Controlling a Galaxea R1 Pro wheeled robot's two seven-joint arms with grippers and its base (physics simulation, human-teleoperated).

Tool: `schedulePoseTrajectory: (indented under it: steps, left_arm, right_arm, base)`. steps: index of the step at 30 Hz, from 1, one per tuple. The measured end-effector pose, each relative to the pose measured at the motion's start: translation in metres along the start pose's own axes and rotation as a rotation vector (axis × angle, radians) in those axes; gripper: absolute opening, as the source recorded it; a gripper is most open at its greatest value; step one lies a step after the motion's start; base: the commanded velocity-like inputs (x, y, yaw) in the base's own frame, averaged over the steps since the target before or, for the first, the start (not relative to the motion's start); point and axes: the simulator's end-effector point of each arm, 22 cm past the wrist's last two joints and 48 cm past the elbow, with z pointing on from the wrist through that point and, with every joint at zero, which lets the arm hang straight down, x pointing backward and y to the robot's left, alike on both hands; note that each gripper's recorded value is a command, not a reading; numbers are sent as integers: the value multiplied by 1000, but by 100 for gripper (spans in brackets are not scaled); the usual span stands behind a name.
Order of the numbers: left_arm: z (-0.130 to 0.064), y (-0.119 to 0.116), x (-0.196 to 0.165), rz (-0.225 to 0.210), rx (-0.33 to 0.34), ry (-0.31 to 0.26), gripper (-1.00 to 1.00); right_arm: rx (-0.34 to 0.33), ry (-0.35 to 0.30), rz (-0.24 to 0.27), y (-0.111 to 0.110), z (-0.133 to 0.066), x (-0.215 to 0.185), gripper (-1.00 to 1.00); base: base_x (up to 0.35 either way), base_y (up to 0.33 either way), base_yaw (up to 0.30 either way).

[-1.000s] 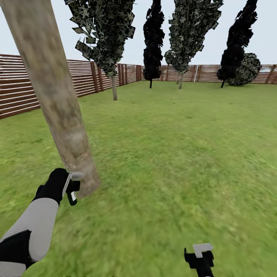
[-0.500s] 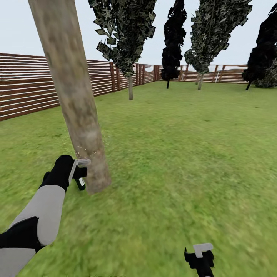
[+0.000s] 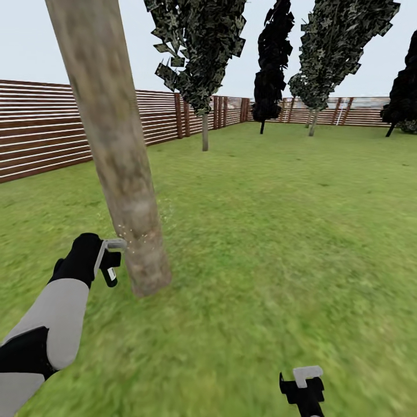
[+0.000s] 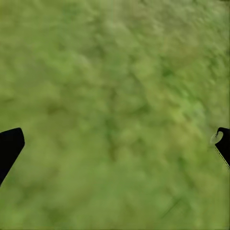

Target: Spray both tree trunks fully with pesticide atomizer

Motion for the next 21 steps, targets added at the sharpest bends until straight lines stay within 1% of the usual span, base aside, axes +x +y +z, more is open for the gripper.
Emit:
schedulePoseTrajectory:
  steps: [3,12,21]
  left_arm:
    - [1,-1,2,1,1,3,-100]
    - [2,-1,3,1,1,5,-100]
    - [2,0,3,2,-1,4,-100]
  right_arm:
    - [-1,1,0,0,0,0,100]
    - [-1,1,-1,0,0,1,100]
    - [-2,1,0,1,0,0,100]
  base:
    - [159,-205,0]
    - [16,-274,0]
    - [107,-276,0]
